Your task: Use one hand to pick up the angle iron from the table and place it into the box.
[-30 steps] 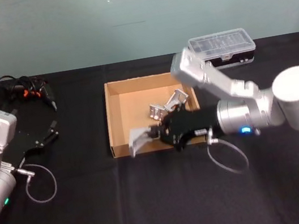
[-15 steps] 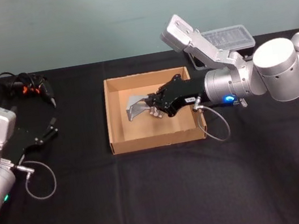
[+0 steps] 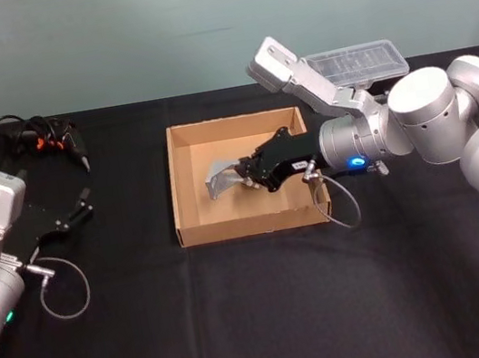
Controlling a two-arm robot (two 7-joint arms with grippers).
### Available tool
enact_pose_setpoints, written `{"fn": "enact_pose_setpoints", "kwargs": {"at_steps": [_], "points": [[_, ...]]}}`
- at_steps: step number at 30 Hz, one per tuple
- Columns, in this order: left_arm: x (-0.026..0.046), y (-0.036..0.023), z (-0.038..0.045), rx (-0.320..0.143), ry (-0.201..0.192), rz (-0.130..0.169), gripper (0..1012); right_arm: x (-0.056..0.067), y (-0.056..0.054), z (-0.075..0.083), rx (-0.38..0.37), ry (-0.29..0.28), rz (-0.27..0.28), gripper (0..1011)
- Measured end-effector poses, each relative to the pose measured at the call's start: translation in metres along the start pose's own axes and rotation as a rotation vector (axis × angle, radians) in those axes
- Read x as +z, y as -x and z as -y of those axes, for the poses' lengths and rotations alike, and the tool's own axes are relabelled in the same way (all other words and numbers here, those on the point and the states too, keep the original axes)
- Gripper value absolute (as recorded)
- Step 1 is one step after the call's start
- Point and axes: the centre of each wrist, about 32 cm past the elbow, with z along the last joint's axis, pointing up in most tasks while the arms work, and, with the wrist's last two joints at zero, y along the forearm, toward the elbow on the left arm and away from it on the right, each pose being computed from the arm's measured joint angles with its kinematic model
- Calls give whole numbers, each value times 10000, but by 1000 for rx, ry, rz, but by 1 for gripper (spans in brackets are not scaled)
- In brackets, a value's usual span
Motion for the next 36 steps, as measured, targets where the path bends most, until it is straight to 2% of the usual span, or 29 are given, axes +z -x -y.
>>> {"fn": "enact_pose_setpoints", "kwargs": {"at_steps": [12,22,28,35,36], "points": [[0,0,0,0,0,0,1011,-11,30,-92,5,15,6,45],[0,0,0,0,0,0,1011,-11,26,-85,4,15,7,51],[0,0,0,0,0,0,1011,-10,27,-83,5,14,6,176],[0,0,0,0,0,0,1011,-11,27,-82,5,14,6,387],[0,0,0,0,0,0,1011,-11,27,-82,5,13,6,446]]}}
